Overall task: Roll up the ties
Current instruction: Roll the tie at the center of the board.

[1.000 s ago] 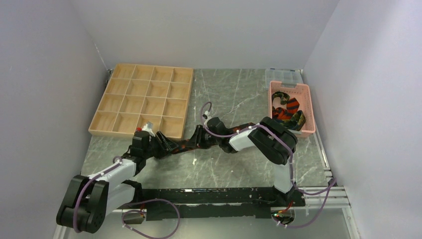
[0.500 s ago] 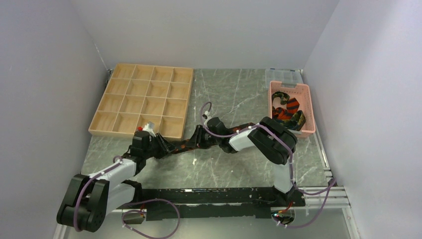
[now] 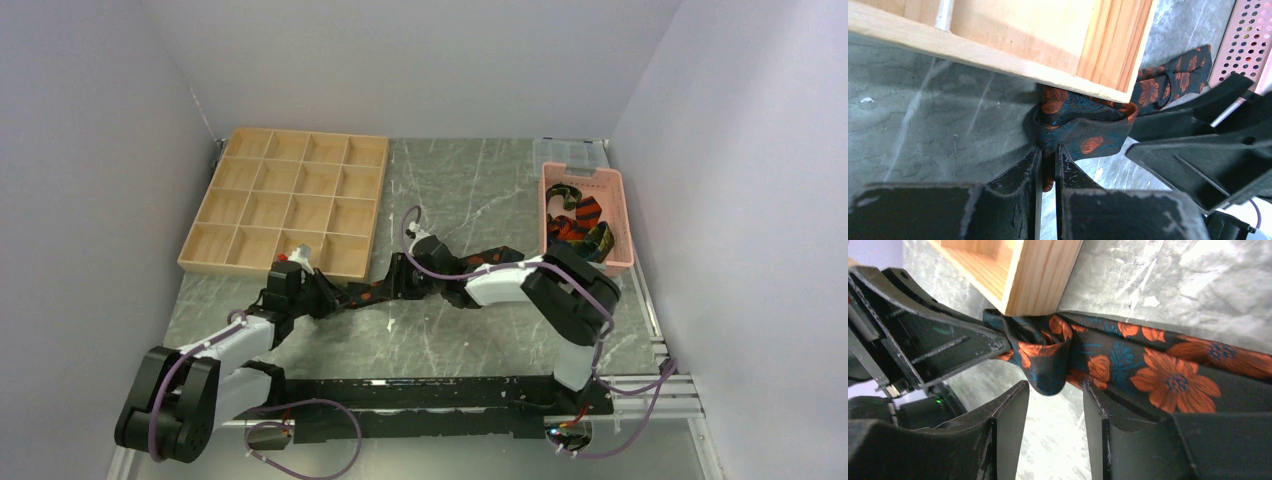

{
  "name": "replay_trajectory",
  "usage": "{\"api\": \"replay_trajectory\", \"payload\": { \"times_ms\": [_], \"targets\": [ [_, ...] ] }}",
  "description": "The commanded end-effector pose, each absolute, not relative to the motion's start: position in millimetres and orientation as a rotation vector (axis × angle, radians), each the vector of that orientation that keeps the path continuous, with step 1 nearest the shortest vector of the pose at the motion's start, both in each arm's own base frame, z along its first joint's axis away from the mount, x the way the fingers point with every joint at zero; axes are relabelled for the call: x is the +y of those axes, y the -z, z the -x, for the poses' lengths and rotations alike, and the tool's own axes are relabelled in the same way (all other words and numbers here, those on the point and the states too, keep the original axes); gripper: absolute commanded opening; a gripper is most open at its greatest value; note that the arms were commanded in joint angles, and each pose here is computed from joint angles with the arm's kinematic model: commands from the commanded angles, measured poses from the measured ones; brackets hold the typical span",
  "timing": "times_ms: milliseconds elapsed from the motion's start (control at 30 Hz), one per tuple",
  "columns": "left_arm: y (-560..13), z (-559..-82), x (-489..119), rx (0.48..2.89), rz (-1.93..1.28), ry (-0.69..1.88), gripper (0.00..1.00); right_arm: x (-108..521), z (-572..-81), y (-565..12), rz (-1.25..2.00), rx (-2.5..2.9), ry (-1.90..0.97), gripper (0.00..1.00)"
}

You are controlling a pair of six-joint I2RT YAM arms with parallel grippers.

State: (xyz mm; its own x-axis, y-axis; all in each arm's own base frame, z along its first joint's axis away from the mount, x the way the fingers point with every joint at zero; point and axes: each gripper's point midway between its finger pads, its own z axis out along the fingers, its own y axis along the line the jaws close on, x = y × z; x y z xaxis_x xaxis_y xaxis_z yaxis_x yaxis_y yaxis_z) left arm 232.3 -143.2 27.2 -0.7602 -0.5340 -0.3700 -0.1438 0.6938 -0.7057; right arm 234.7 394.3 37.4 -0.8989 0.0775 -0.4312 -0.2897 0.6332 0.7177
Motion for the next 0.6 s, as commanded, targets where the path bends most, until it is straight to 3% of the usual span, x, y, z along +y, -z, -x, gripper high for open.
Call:
{"api": "replay_trajectory", "payload": {
  "times_ms": [0, 200, 567],
  "targets": [
    [-30.7, -237.1, -137.3, 2.347, 0.506, 0.848, 0.03, 376.5, -246.7, -57.3, 0.292, 2.374, -0.930, 0.46],
    [-32.1, -236.5, -134.5, 2.350, 0.521, 0.828, 0.03, 387.7, -250.5, -65.5, 0.359, 2.353, -0.921, 0.22],
    [-37.3, -235.8, -133.3, 2.349, 0.523, 0.820, 0.03, 413.0, -244.2, -56.9, 0.434, 2.373, -0.948, 0.20]
  ]
}}
